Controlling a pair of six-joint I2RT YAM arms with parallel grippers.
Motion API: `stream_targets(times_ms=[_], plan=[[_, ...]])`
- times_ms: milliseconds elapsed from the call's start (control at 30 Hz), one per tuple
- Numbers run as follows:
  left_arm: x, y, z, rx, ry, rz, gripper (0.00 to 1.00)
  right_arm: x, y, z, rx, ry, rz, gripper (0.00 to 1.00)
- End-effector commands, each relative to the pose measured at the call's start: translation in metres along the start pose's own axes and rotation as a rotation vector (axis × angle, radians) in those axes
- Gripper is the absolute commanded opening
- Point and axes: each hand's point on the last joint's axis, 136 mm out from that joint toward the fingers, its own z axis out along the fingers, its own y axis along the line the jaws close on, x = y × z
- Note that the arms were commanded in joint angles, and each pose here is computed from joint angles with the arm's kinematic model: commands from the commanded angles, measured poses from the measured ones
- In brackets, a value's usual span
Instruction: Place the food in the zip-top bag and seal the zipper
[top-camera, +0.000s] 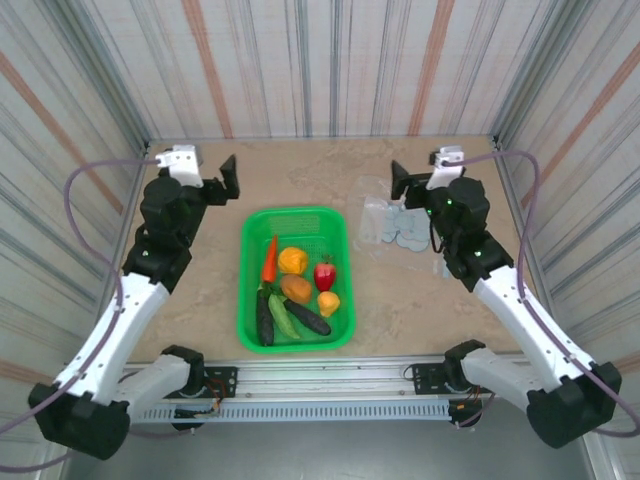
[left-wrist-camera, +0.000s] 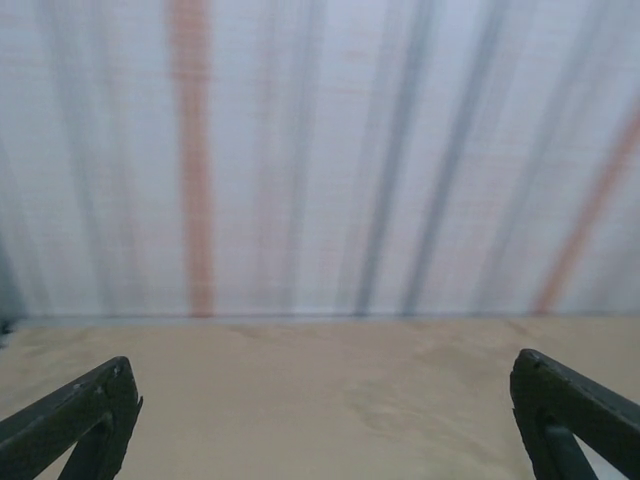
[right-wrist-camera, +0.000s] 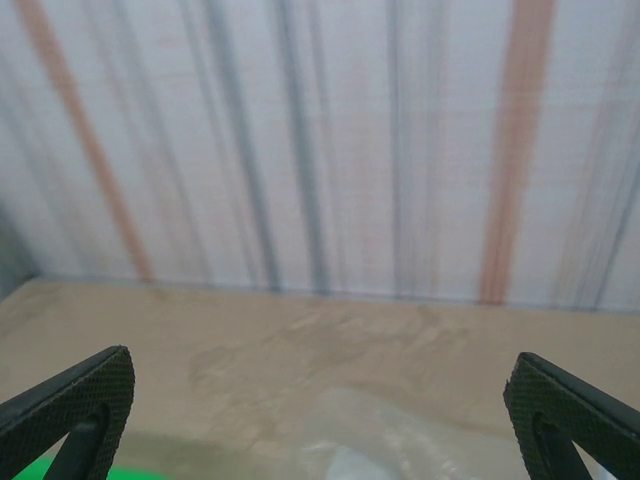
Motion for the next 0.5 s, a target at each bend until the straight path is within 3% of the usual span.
stream_targets(times_ms=[0, 67, 133, 200, 300, 367, 467], plan=[[0.053, -0.029, -0.040, 0.118, 0.340, 0.071, 0.99, 0.036, 0.010, -0.023, 0.062, 0.290, -0.014, 0.99], [0.060, -0.002, -0.052, -0.025, 0.376, -0.120, 0.99, 0.047, 0.016, -0.036, 0.004, 0.417, 0.091, 0.99], [0.061, -0.004, -0.056, 0.055, 0.372, -0.266, 0.99, 0.055, -0.002, -0.033, -0.008, 0.416, 0.250, 0.99], [0.074, -0.017, -0.059, 0.114, 0.439, -0.353, 0.99, 0.065, -0.024, -0.025, -0.029, 0.425, 0.438, 0.99], [0.112, -0.049, -0.060, 0.224, 0.622, -0.401, 0.99, 0.088, -0.042, -0.012, -0.016, 0.501, 0.556, 0.99], [0.138, -0.059, -0.064, 0.221, 0.705, -0.359, 0.98, 0.094, -0.049, -0.003, -0.044, 0.482, 0.628, 0.99], [0.169, -0.055, -0.071, 0.161, 0.805, -0.295, 0.99, 0.119, -0.071, 0.009, 0.086, 0.555, 0.625, 0.98]])
